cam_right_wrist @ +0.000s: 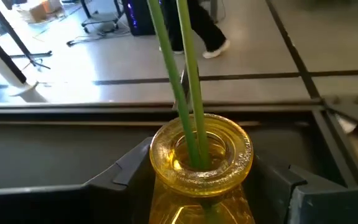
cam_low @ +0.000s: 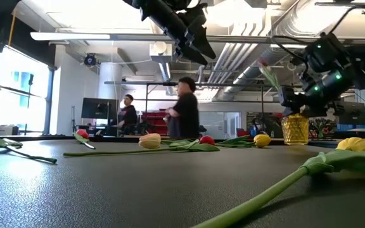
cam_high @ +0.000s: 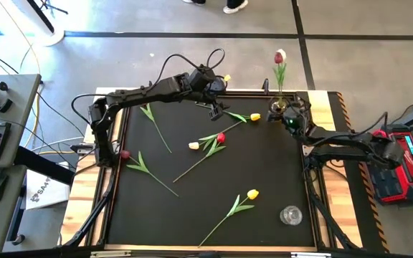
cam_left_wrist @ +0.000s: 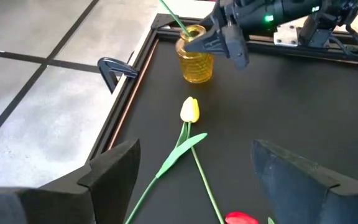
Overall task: Sort flowers into vase by color
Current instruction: Adjust the yellow flower vase
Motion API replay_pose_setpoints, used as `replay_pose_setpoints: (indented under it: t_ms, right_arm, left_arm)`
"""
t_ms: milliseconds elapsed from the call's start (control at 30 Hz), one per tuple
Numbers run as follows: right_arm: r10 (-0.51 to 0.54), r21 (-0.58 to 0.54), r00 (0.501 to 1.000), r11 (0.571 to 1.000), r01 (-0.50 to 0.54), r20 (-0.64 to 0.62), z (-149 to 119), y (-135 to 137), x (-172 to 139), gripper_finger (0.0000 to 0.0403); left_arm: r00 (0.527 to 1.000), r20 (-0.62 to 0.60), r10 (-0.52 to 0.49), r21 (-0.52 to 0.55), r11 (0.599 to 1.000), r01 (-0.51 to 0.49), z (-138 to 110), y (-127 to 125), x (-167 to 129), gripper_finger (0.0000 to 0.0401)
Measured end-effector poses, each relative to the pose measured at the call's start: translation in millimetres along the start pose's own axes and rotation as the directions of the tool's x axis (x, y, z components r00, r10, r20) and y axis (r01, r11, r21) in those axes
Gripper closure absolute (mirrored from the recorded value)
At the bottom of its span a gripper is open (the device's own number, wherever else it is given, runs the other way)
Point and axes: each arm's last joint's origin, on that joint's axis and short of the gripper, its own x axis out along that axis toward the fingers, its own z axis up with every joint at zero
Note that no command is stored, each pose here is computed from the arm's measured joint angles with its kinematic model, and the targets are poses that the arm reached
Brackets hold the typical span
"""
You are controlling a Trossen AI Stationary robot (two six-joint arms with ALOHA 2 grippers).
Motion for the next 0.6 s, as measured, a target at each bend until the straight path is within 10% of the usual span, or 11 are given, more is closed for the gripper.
replay_pose_setpoints:
  t_ms: [600]
  right_arm:
    - [-0.042, -0.056, 0.999, 0.998, 0.041, -0.017, -12.3, -7.7, -2.0, 0.0149]
  left_arm:
    - [0.999, -0.048, -0.008, 0.010, 1.000, 0.008, -5.0, -1.2, 1.2, 0.0108]
